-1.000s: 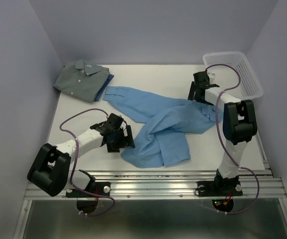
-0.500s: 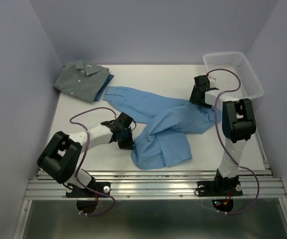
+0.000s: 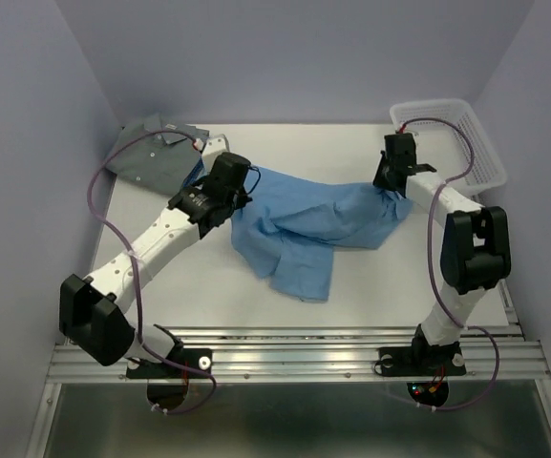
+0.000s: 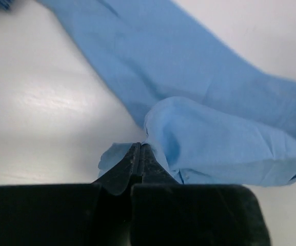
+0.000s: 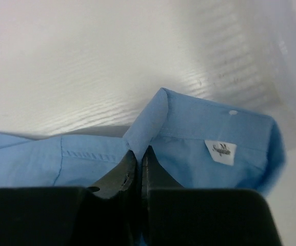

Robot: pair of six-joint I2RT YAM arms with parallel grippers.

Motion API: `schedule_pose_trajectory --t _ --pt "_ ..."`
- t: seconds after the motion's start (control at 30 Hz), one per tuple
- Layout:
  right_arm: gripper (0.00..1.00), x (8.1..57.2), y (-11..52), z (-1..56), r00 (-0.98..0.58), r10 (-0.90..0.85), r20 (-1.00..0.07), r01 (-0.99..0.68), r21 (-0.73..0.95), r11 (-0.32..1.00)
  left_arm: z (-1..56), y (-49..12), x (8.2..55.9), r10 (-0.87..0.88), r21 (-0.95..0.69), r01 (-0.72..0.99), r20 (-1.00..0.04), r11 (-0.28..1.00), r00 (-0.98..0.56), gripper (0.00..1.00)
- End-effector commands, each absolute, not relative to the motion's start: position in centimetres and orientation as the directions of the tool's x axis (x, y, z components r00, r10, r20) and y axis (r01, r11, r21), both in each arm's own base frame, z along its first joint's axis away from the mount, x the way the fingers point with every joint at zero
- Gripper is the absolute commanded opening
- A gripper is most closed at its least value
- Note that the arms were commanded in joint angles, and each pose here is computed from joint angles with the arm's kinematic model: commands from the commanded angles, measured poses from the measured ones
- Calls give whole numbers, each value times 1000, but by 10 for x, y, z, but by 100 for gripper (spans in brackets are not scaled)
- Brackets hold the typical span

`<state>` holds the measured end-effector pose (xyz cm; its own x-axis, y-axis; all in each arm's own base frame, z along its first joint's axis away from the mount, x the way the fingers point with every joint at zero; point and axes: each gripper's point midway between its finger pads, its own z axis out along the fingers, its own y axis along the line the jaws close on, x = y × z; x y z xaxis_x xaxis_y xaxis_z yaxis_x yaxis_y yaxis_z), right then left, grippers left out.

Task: Fold and stack the long sleeve shirts
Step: Flatten the shirt out

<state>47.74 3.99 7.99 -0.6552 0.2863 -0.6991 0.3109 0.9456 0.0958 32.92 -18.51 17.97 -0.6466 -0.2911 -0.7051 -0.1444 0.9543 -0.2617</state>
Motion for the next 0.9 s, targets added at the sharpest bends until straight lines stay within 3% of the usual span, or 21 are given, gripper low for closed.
schedule_pose_trajectory --t 0.0,0.23,0.43,0.7,0.87 --pt "1 502 34 227 -385 265 -884 254 174 951 266 -122 356 -325 -208 -309 -860 928 -395 0" --pt "1 466 4 419 6 225 -974 272 218 937 406 -34 353 -455 -423 -396 -890 815 15 0" --pt "1 396 -11 537 264 226 -938 233 289 929 510 8 288 -454 -540 -300 -834 786 313 0" --pt "1 307 -6 592 407 279 -870 79 338 938 570 25 205 -512 -607 -66 -719 792 470 0" --pt "1 300 12 584 356 325 -876 -17 342 940 565 14 221 -508 -589 -67 -744 805 434 0"
